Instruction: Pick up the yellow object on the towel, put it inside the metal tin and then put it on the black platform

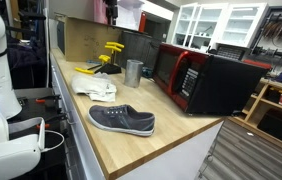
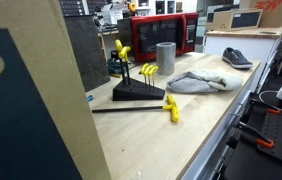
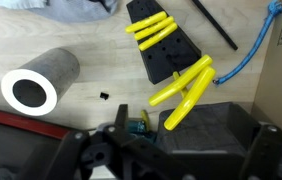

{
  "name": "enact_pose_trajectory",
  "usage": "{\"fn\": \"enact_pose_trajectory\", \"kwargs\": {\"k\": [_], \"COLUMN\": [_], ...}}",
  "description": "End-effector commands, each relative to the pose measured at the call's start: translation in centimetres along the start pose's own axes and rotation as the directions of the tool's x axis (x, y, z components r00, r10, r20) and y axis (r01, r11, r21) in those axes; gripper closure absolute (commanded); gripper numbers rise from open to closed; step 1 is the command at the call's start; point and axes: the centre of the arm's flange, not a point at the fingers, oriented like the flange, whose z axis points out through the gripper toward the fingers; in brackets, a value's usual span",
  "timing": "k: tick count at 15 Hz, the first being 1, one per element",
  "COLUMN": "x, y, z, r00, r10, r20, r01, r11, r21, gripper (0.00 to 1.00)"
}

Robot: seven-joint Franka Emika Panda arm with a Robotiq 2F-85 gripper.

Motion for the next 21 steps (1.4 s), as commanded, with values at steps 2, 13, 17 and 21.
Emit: {"fn": "enact_pose_trajectory", "kwargs": {"k": [2,13,17,21], "x": [-5.3,-13.3,-15.2,-16.7], "y": [3.5,9.9,12.7,15.4], "z": [-3.3,-4.4,-2.1,-0.1], "r00": [0.994,0.998,0.998,0.988], "r10": [-0.103,-0.061,0.013,0.1], "r20": [-0.023,0.014,0.063,0.12], "r01": [0.103,0.061,-0.015,-0.109], "r11": [0.994,0.998,0.999,0.992], "r21": [0.02,0.032,0.035,0.071], "gripper": [0.0,0.0,0.0,0.0]}}
